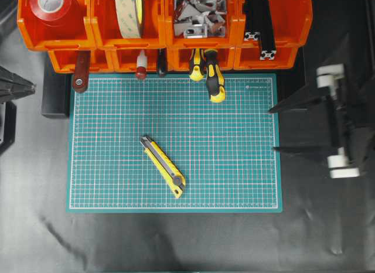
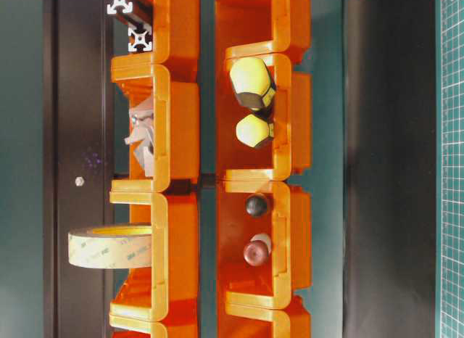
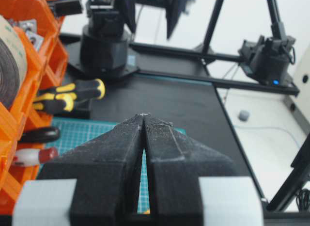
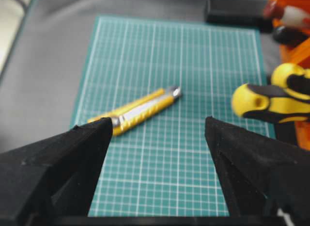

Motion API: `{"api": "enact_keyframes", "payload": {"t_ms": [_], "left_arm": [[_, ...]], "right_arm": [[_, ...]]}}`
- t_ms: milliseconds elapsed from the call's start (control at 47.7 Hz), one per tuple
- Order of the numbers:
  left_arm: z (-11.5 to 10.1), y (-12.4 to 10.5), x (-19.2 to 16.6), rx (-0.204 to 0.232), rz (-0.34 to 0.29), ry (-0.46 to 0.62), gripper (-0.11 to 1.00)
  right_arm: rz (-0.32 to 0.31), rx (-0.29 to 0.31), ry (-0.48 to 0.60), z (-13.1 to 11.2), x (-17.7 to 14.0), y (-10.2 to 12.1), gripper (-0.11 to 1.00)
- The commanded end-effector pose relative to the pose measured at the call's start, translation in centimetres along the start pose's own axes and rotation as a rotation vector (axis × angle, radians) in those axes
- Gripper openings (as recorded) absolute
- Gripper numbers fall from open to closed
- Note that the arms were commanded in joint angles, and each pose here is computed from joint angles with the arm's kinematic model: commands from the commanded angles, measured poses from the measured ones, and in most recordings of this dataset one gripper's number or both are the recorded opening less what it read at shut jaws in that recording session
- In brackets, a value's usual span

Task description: Pick cutter from container rack with right arm.

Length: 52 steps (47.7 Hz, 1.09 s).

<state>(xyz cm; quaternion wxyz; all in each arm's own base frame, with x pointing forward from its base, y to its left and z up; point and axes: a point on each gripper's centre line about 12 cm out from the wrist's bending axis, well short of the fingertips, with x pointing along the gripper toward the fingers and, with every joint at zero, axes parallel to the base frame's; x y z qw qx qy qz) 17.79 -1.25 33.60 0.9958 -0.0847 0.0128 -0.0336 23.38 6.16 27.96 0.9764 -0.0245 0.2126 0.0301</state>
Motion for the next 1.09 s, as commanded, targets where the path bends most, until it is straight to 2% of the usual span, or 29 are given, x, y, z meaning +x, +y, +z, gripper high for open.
{"api": "enact_keyframes", "payload": {"t_ms": [0,315,755,1070], "left_arm": [[0.6,-0.1,0.0,0.002,-0.004,-0.015,0.0],[0.6,-0.1,0.0,0.0,0.0,-0.016,0.0],[0.6,0.0,-0.1,0.0,0.001,-0.016,0.0],[0.9,0.5,-1.0,-0.003,0.033,-0.038,0.0]], "right_arm": [[-0.002,0.024,-0.02,0.0,-0.7,-0.3,0.74],[0.004,0.072,-0.011,-1.2,-1.0,-0.5,0.74],[-0.001,0.076,-0.009,-1.3,-1.1,-0.6,0.74],[-0.011,0.092,-0.043,-0.8,-2.1,-1.1,0.74]]}}
